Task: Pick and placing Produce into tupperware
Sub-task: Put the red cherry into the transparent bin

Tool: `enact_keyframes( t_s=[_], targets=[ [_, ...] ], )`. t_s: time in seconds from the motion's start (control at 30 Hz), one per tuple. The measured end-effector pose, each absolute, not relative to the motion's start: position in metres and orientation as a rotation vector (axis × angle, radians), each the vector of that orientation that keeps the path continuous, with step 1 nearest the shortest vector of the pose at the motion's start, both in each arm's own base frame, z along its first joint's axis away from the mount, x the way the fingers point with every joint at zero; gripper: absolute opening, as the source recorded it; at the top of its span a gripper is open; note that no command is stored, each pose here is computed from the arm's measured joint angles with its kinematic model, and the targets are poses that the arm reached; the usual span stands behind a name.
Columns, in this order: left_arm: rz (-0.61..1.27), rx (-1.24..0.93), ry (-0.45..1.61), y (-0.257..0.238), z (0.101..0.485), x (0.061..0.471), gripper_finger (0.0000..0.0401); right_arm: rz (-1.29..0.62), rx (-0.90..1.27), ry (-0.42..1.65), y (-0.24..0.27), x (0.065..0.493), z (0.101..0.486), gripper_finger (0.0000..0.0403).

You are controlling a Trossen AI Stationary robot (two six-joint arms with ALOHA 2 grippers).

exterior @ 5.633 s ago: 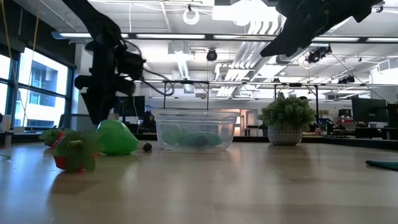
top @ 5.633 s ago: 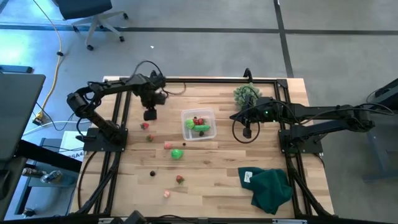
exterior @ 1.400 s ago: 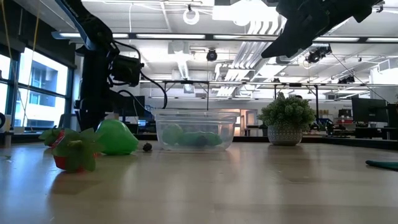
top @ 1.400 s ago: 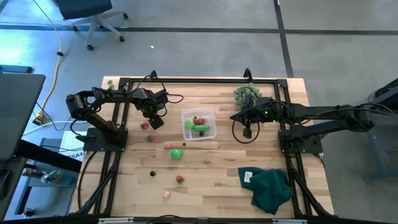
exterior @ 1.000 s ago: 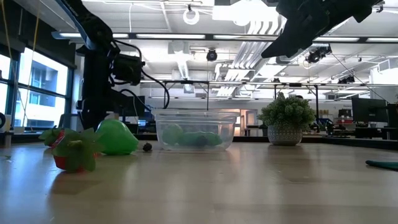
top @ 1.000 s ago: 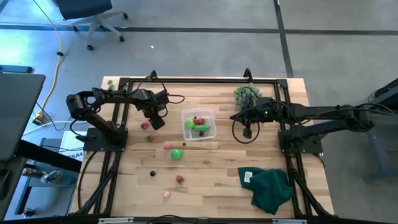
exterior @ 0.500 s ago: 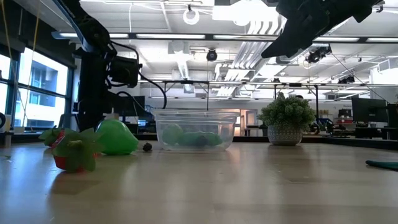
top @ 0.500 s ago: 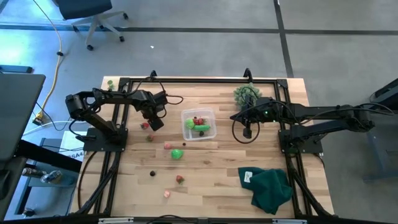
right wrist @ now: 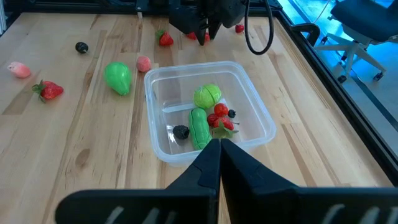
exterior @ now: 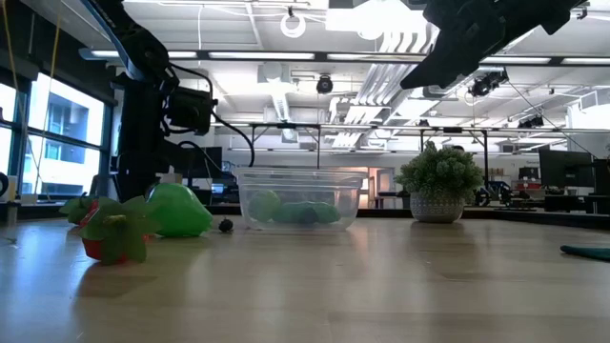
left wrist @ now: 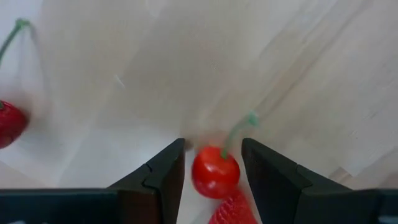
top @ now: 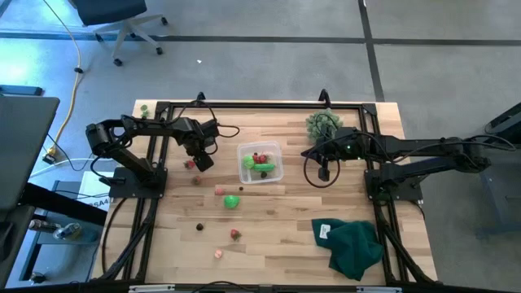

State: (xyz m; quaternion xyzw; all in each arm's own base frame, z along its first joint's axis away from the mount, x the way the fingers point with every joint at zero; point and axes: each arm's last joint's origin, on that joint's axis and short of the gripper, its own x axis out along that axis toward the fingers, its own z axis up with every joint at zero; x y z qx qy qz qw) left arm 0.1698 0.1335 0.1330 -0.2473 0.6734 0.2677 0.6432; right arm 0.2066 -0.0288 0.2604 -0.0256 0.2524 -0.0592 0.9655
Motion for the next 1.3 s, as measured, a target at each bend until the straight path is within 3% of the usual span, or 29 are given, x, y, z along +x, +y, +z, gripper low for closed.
enact_keyframes(
  t_s=[0.77, 1.07, 1.3],
  targets=[
    [0.57, -0.557, 1.565, 0.1314, 0.1326, 0.1678, 0.0153, -0.12, -0.052, 0.511, -0.0288, 0.2066, 0.2604, 0.0002],
    [0.587, -0.547, 1.562, 0.1319, 0.1327, 0.1681, 0.0105, -0.12, -0.052, 0.511, -0.0287, 0.2066, 0.2604, 0.0002],
    [0.59, -0.538, 1.554, 0.1326, 0.1325, 0.1687, 0.0134, -0.12, -0.052, 0.511, -0.0288, 0.2066, 0.2604, 0.0002]
  ],
)
